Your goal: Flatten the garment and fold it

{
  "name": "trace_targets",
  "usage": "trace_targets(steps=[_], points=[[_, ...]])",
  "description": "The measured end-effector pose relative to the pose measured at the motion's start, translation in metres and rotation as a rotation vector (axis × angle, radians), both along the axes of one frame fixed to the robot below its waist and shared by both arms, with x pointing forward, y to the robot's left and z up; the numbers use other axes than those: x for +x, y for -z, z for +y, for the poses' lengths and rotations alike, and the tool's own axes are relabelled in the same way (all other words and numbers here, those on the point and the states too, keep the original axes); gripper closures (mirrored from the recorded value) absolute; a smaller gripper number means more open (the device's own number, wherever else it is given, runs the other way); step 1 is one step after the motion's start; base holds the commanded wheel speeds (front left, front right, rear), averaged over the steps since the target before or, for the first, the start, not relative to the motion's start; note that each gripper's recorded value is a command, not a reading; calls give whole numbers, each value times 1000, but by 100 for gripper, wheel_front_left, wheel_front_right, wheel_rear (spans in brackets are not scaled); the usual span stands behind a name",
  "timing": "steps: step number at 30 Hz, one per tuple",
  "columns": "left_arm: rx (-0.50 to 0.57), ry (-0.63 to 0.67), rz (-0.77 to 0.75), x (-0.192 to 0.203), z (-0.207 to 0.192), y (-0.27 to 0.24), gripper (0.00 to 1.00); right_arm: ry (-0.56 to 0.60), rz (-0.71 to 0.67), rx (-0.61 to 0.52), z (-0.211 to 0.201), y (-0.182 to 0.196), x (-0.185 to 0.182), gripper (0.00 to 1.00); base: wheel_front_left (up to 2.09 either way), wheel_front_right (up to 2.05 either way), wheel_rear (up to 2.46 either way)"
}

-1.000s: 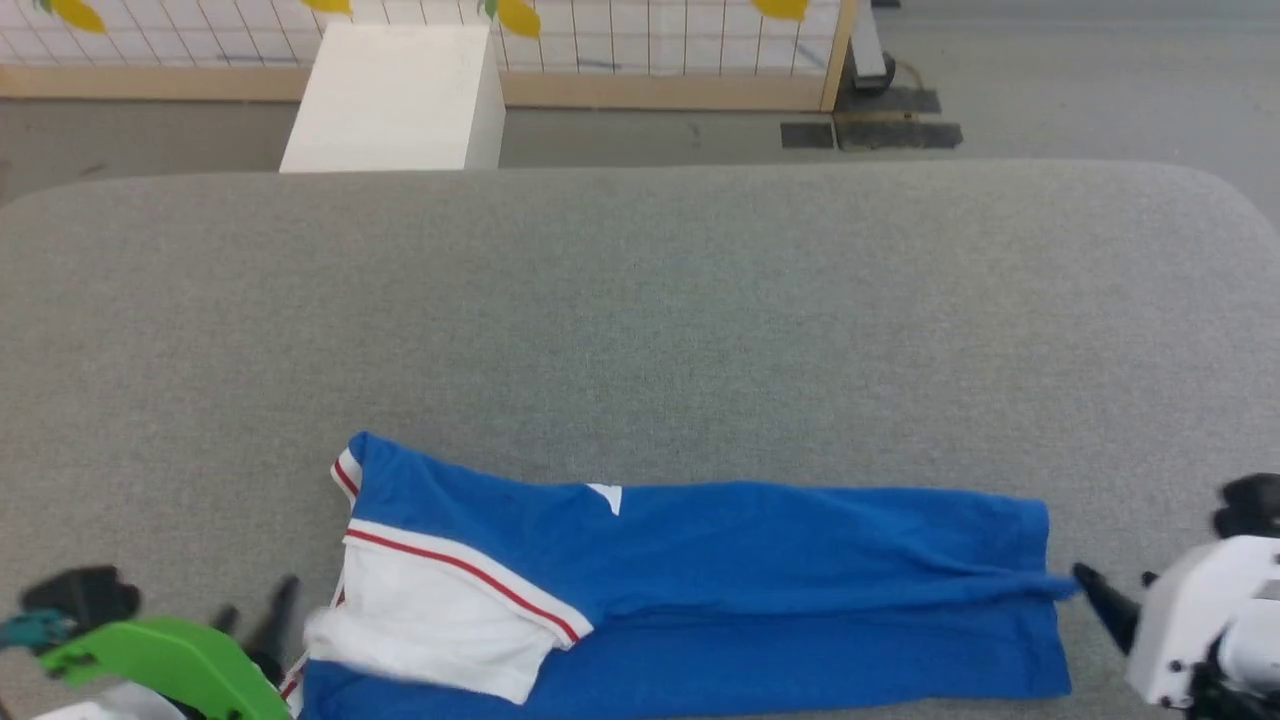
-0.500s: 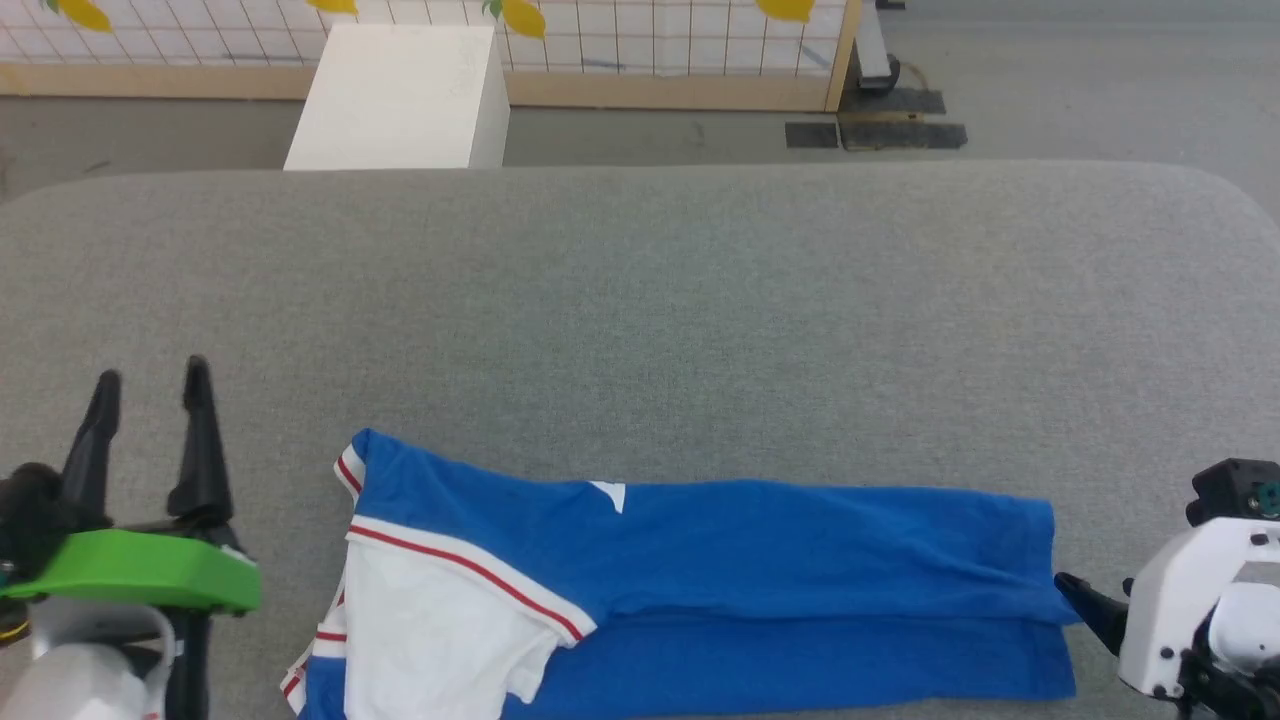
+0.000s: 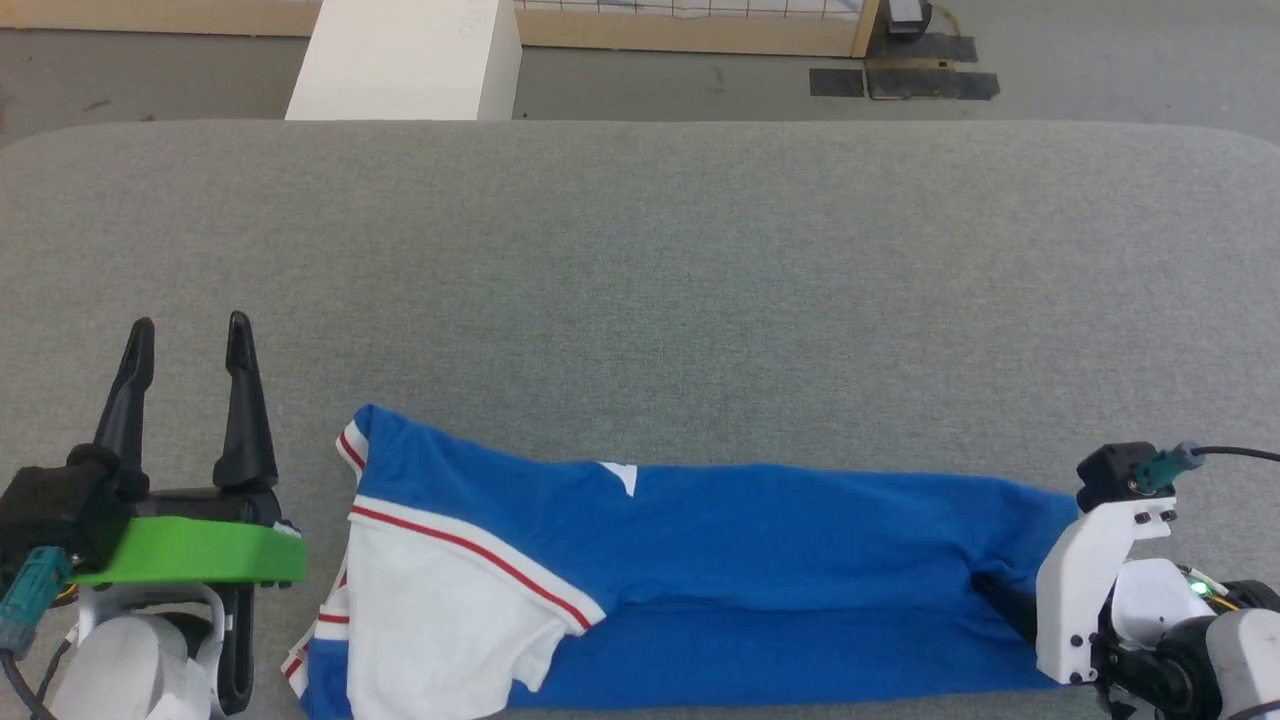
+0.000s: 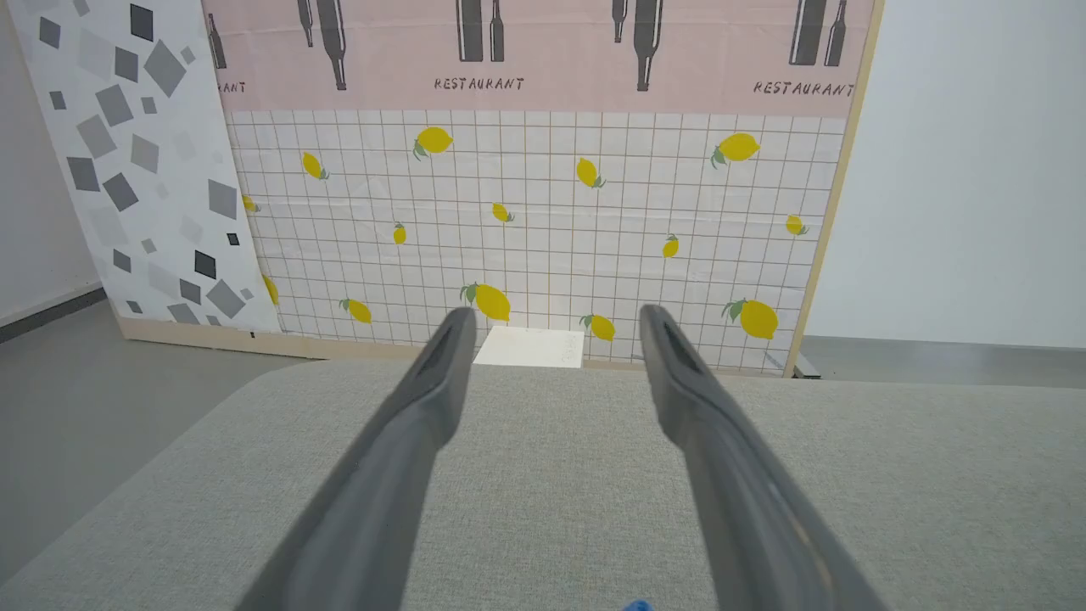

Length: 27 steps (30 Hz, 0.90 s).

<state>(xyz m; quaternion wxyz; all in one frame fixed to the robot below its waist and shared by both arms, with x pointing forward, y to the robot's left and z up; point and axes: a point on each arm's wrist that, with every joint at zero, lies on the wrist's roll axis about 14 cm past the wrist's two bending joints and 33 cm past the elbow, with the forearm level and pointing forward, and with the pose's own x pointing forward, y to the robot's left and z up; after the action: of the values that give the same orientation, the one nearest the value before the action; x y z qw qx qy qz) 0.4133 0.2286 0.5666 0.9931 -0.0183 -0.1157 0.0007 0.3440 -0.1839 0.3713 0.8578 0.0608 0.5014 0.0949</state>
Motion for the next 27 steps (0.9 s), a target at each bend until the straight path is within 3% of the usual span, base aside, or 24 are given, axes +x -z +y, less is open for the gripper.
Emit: trace_targets(steps=[2,3,4,5,9,18,22,27], points=[[-4,-5,-1,0,1,1,0,-5,9,-8,-2,3,-1,0,0,0,0],[-7,-8,-5,0,2,0,0,-4,12,-12,-3,3,0,43,0,0,0],[-5,-7,-9,0,2,-1,0,-6,12,-17,-4,3,0,78,0,0,0],[-6,-9,-14,0,2,-2,0,-5,14,-20,-6,3,0,100,0,0,0],[-4,3,-19,-2,0,-3,0,32,7,-38,-20,2,3,100,0,0,0],[12,-1,-9,-4,1,1,0,326,20,-270,-144,-9,-9,100,0,0,0],[7,-1,-6,-7,1,2,0,317,12,-321,-152,-17,-8,100,0,0,0],[2,-10,8,-13,3,6,0,188,-12,-346,-128,-38,2,100,0,0,0]])
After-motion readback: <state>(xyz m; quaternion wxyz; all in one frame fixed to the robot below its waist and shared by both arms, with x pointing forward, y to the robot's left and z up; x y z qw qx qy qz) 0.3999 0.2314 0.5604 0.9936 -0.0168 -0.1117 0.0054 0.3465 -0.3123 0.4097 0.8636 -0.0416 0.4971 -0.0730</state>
